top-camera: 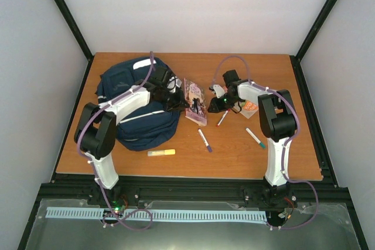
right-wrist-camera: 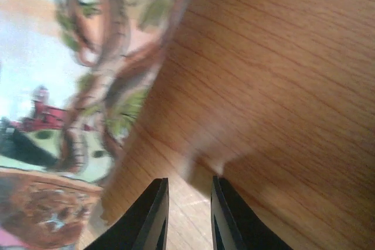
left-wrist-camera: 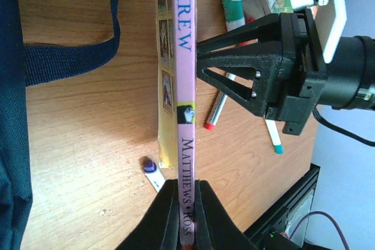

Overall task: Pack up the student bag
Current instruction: Pick up the book from the center of the board.

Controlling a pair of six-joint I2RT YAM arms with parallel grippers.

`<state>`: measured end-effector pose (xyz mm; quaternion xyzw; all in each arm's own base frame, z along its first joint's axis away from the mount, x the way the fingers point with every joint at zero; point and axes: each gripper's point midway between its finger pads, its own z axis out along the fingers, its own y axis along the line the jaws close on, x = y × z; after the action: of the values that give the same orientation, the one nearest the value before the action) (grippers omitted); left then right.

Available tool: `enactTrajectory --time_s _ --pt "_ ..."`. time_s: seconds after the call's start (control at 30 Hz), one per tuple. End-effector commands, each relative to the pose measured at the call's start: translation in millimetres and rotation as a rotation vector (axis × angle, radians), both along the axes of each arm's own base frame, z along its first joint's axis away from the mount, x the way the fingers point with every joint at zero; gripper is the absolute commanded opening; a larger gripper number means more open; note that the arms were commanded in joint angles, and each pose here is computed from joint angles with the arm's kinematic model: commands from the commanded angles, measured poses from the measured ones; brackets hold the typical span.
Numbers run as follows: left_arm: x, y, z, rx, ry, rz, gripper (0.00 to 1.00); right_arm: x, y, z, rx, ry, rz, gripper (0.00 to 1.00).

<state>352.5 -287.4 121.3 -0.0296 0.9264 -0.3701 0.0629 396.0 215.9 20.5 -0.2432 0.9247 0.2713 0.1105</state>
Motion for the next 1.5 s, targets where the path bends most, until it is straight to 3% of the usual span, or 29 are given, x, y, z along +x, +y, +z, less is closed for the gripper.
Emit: enactTrajectory --time_s 0.0,0.33,0.67,0.77,0.8,0.83,1.07,1.23,1.47 --pt "-8.6 -3.8 29.0 -0.055 -0.069 -0.037 0.01 -14.9 -40.5 -24.1 -0.125 0.084 -0.063 0.23" --pt "-33.3 5.3 127.9 -0.156 -0.367 -0.128 0.01 -2.7 -46.5 99.4 0.048 -0.169 -0.076 0.5" --pt "-56.2 13.7 178.1 -0.259 -0.604 -0.162 0.01 -66.9 -27.8 232.6 0.337 -0.466 0.039 0.73" --pt "-70.2 12.2 187.0 -0.318 -0.653 -0.209 0.01 -79.3 -28.0 246.0 0.369 -0.498 0.042 0.84" --pt "-75.6 12.3 190.0 -0.337 -0.67 -0.225 0.01 -81.6 -28.3 248.8 0.376 -0.506 0.038 0.95" --pt "-83.0 12.4 195.4 -0.365 -0.691 -0.246 0.01 -85.0 -27.5 250.8 0.389 -0.51 0.044 0.98" --pt "-118.5 22.0 223.4 -0.453 -0.822 -0.308 0.01 -113.1 -7.4 272.5 0.6 -0.424 0.166 1.0" --pt "-130.7 20.0 230.0 -0.523 -0.825 -0.345 0.01 -129.7 4.6 295.2 0.745 -0.386 0.284 0.98" --pt "-134.7 16.5 234.3 -0.585 -0.834 -0.368 0.01 -159.1 21.8 322.1 0.835 -0.384 0.426 0.98"
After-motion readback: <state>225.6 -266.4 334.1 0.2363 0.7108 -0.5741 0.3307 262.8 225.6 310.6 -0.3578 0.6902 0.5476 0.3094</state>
